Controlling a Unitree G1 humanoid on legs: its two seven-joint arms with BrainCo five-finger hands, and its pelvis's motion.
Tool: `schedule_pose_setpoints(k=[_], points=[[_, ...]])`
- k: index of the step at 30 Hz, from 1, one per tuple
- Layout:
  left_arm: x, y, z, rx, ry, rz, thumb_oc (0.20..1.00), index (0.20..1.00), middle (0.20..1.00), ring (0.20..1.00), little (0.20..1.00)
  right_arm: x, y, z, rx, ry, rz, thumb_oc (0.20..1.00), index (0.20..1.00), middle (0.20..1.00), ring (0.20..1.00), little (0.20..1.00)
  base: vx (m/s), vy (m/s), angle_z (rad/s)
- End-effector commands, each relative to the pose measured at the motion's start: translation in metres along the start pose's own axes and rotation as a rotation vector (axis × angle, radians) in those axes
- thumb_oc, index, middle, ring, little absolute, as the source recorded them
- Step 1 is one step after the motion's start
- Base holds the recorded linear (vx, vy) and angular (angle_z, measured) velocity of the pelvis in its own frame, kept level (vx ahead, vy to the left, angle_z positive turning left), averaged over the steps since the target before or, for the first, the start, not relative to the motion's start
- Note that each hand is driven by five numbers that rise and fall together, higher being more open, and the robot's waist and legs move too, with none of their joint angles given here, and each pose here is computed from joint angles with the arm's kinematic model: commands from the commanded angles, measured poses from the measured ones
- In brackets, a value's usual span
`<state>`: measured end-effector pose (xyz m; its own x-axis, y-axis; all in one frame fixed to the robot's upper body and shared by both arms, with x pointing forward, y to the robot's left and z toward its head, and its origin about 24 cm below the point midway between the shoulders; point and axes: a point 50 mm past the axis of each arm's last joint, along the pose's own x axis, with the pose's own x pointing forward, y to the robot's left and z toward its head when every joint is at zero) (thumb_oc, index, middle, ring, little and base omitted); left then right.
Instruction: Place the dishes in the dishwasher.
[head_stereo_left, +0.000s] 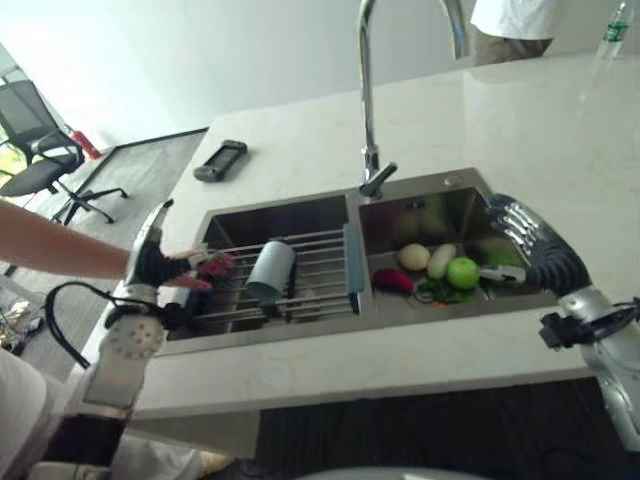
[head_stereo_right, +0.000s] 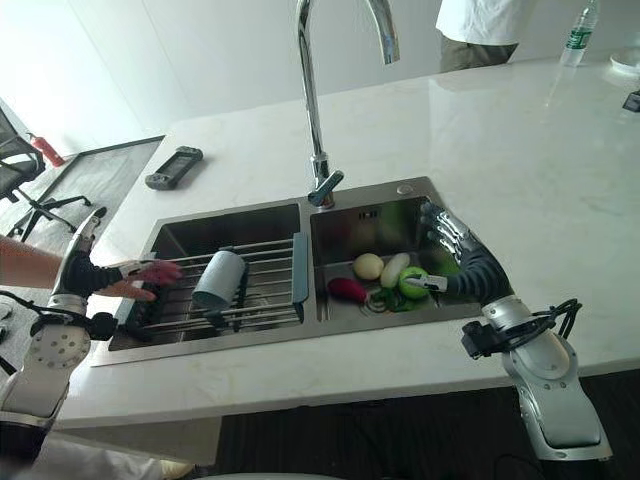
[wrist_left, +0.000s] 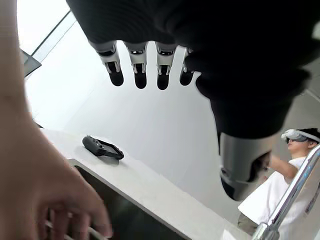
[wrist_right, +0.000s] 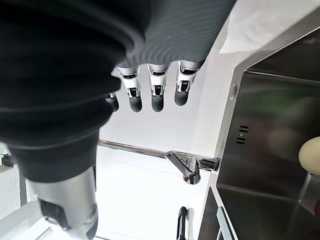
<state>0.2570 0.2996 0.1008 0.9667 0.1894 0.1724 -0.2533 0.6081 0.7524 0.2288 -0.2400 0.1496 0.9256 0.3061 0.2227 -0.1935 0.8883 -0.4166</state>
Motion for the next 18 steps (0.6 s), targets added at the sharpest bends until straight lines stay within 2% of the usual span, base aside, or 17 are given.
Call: schedule_pose_setpoints(k=[1, 8, 9, 18], points=[[0.023, 0.041, 0.006, 0.146, -0.016, 0.060, 1.000, 1.000, 1.000, 1.000, 1.000, 0.013, -0.010, 0.025, -0.043, -0.134, -0.029, 1.000, 1.000, 1.000, 1.000, 1.000, 0.01, 0.029, -0.06], [0.038, 0.049, -0.013, 0.250, 0.107, -0.015, 1.000, 1.000, 1.000, 1.000, 1.000, 0.016, -0.016, 0.029, -0.065, -0.127, -0.032, 1.000, 1.000, 1.000, 1.000, 1.000, 0.01, 0.013, -0.14], [0.044, 0.058, -0.017, 0.287, 0.137, -0.018, 1.000, 1.000, 1.000, 1.000, 1.000, 0.016, -0.019, 0.030, -0.065, -0.128, -0.033, 1.000, 1.000, 1.000, 1.000, 1.000, 0.02, 0.007, -0.23], [0.047, 0.059, -0.021, 0.291, 0.160, -0.025, 1.000, 1.000, 1.000, 1.000, 1.000, 0.012, -0.023, 0.027, -0.065, -0.109, -0.042, 1.000, 1.000, 1.000, 1.000, 1.000, 0.02, 0.002, -0.13]])
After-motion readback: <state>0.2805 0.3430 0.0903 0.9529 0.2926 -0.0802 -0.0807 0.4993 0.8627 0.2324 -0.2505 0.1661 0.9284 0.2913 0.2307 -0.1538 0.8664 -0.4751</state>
